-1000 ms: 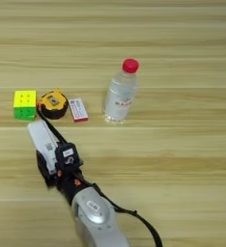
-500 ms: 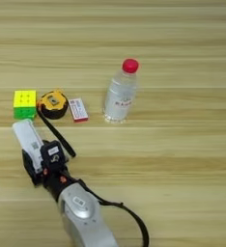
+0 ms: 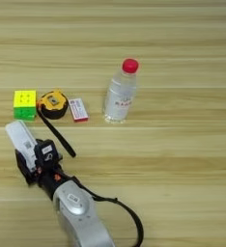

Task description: Move the objects on the table

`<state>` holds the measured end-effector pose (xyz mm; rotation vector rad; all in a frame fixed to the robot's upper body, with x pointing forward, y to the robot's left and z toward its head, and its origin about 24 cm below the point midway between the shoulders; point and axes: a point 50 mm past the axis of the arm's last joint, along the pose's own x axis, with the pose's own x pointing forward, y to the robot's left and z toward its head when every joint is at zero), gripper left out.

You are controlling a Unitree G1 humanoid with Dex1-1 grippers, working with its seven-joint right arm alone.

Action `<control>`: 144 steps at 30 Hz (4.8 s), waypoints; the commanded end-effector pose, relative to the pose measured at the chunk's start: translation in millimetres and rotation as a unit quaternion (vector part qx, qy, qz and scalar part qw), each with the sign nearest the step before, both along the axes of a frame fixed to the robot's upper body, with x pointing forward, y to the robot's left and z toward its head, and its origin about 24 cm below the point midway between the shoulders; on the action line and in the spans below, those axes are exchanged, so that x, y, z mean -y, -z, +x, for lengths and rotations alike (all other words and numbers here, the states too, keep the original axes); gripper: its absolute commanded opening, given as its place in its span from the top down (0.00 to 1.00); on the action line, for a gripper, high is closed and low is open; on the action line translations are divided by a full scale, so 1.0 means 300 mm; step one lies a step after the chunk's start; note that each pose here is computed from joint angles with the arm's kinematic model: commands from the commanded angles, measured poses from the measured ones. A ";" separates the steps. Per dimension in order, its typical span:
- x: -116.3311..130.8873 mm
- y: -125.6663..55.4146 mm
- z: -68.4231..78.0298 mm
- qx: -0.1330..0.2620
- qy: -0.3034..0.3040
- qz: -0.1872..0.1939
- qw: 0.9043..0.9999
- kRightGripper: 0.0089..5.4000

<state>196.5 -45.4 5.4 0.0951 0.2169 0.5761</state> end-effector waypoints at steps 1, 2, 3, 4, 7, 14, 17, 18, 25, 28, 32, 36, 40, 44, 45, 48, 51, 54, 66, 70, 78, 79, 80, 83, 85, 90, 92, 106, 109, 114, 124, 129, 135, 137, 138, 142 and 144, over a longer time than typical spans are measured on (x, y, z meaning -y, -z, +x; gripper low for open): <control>-0.001 -0.015 0.015 0.011 0.007 0.003 1.000 0.30; -0.001 -0.015 0.015 0.011 0.007 0.003 1.000 0.28; -0.001 -0.015 0.015 0.012 0.006 0.003 1.000 0.27; -0.001 -0.016 0.014 0.012 0.006 0.002 1.000 0.25; 0.001 -0.032 0.017 0.032 0.009 -0.006 0.999 0.16; 0.041 -0.140 0.069 0.117 0.023 -0.020 0.993 0.01; 0.077 -0.198 0.108 0.153 0.036 -0.027 0.987 0.01; 0.085 -0.210 0.117 0.160 0.039 -0.029 0.986 0.01; 0.122 -0.262 0.170 0.182 0.039 -0.045 0.982 0.01; 0.107 -0.262 0.193 0.174 0.021 -0.044 0.983 0.01; 0.089 -0.275 0.229 0.177 0.005 -0.037 0.984 0.01; 0.073 -0.289 0.249 0.179 -0.011 -0.028 0.983 0.01; 0.057 -0.287 0.260 0.175 -0.027 -0.023 0.984 0.01; 0.042 -0.280 0.282 0.169 -0.038 -0.022 0.985 0.01; 0.038 -0.277 0.288 0.167 -0.040 -0.022 0.985 0.01; 0.025 -0.264 0.307 0.160 -0.050 -0.026 0.986 0.01; 0.014 -0.247 0.329 0.152 -0.057 -0.031 0.986 0.01; 0.008 -0.236 0.346 0.148 -0.061 -0.034 0.987 0.01; -0.009 -0.210 0.384 0.143 -0.076 -0.037 0.986 0.01; -0.017 -0.208 0.394 0.145 -0.083 -0.037 0.985 0.01; -0.034 -0.203 0.408 0.147 -0.093 -0.036 0.984 0.01; -0.037 -0.203 0.409 0.147 -0.095 -0.035 0.984 0.01; -0.039 -0.203 0.411 0.147 -0.096 -0.035 0.984 0.01; -0.043 -0.201 0.418 0.146 -0.096 -0.036 0.984 0.01; -0.043 -0.199 0.420 0.147 -0.096 -0.036 0.984 0.01; -0.045 -0.197 0.430 0.143 -0.094 -0.036 0.985 0.03; -0.045 -0.195 0.430 0.142 -0.094 -0.035 0.985 0.07; -0.044 -0.199 0.430 0.150 -0.087 -0.034 0.984 0.36; -0.037 -0.217 0.429 0.162 -0.081 -0.031 0.983 0.38; -0.027 -0.239 0.426 0.175 -0.075 -0.028 0.981 0.38; -0.005 -0.266 0.412 0.190 -0.064 -0.026 0.979 0.38; 0.062 -0.287 0.377 0.202 -0.041 -0.033 0.978 0.38; 0.155 -0.292 0.287 0.204 -0.014 -0.044 0.978 0.38; 0.178 -0.289 0.257 0.201 -0.006 -0.048 0.978 0.38; 0.188 -0.286 0.235 0.201 -0.003 -0.052 0.978 0.38; 0.199 -0.271 0.156 0.192 -0.009 -0.059 0.980 0.38; 0.199 -0.257 0.122 0.183 -0.015 -0.062 0.981 0.38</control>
